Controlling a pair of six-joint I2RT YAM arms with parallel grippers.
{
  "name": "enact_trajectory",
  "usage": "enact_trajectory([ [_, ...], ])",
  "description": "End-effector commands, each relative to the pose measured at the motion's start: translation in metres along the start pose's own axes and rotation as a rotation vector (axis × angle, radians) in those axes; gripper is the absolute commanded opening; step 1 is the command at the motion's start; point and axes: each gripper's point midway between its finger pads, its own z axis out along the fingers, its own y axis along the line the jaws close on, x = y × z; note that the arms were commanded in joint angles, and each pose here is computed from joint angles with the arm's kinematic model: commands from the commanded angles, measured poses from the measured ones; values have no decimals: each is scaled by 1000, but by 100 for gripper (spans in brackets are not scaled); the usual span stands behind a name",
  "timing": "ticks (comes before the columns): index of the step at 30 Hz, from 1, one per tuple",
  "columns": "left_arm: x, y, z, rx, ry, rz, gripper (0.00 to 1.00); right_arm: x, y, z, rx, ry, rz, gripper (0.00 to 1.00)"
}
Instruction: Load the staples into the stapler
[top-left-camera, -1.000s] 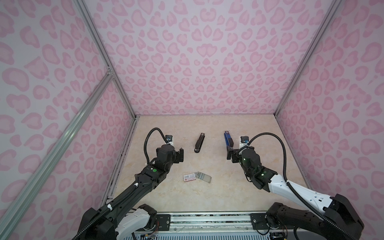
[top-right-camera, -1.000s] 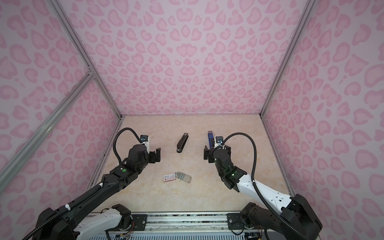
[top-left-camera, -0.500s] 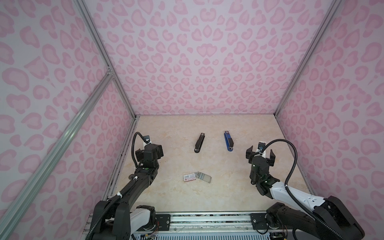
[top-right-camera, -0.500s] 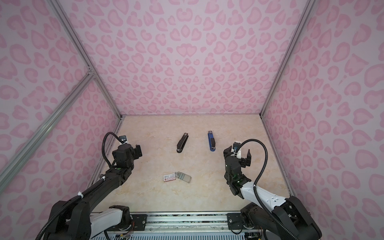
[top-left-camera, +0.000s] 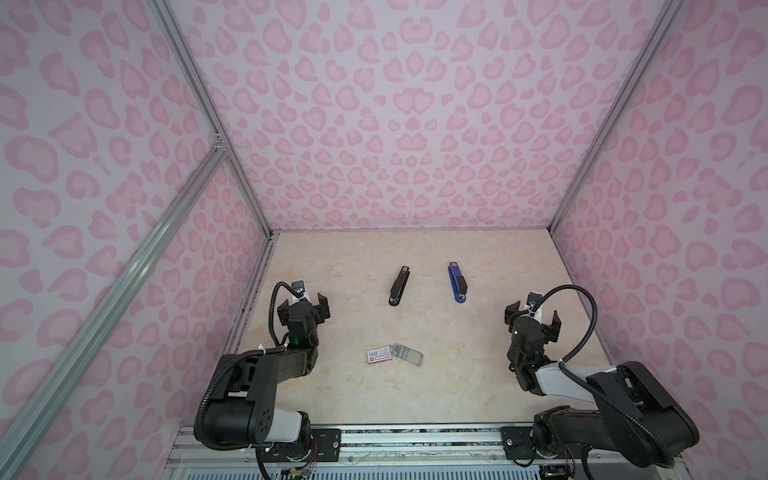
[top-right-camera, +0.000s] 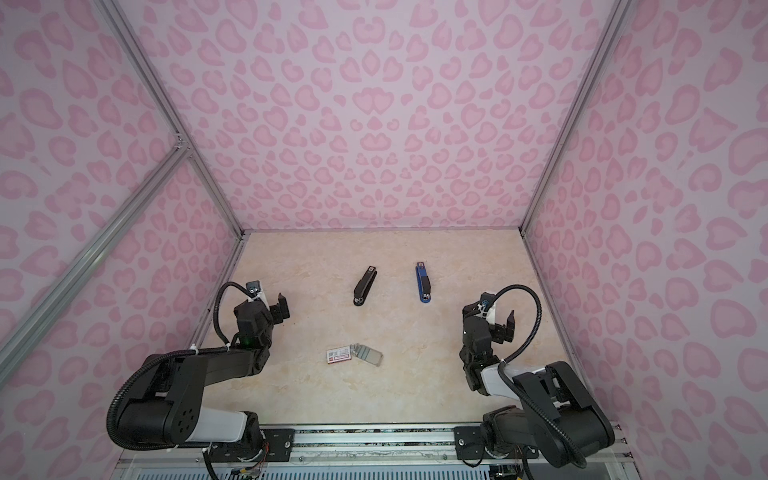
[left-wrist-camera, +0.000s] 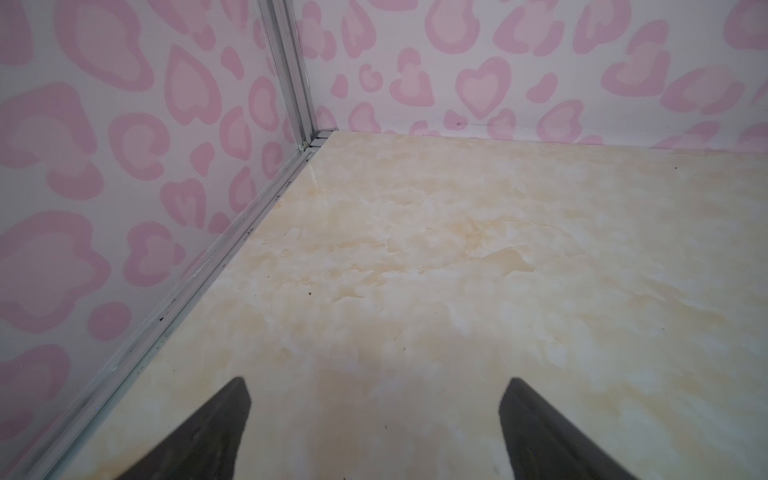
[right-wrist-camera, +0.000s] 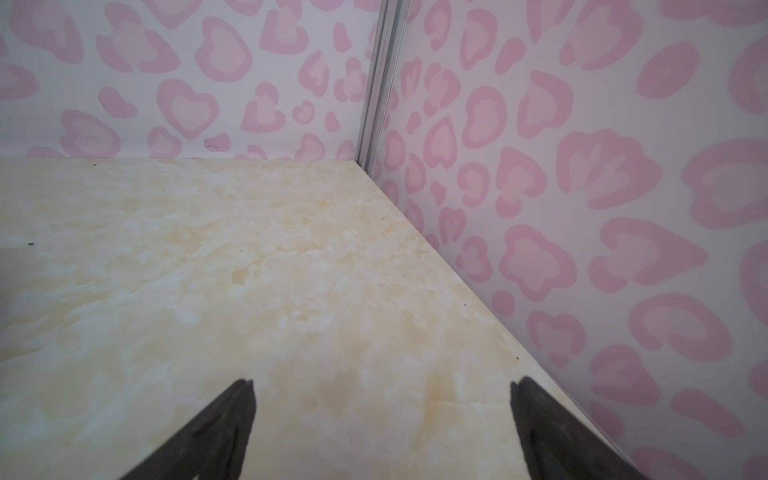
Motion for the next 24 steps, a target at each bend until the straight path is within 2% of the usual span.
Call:
enact_trajectory([
  [1,-35,-21,1,133,-129,-12,97,-21,14,7,-64,-82,32,97],
  [5,-32,-13,4,90,-98,-33,97,-15,16,12,-119,-124,71,98],
  [7,-33,-12,5,89,-100,-36,97,-1,24,13,-216,-74,67,100],
  [8,-33,-12,4,90,-100,-36,97,-3,27,15,-239,-96,69,100],
  [9,-33,-12,5,90,-102,-38,97,-6,30,18,-235,-118,53,100],
  [13,-32,-12,6,94,-96,-38,97,5,37,39,-234,43,37,100],
  [16,-33,-12,6,94,-95,-38,97,1,31,43,-220,1,78,100],
  [24,-32,-13,9,104,-82,-39,97,2,27,42,-179,6,73,100],
])
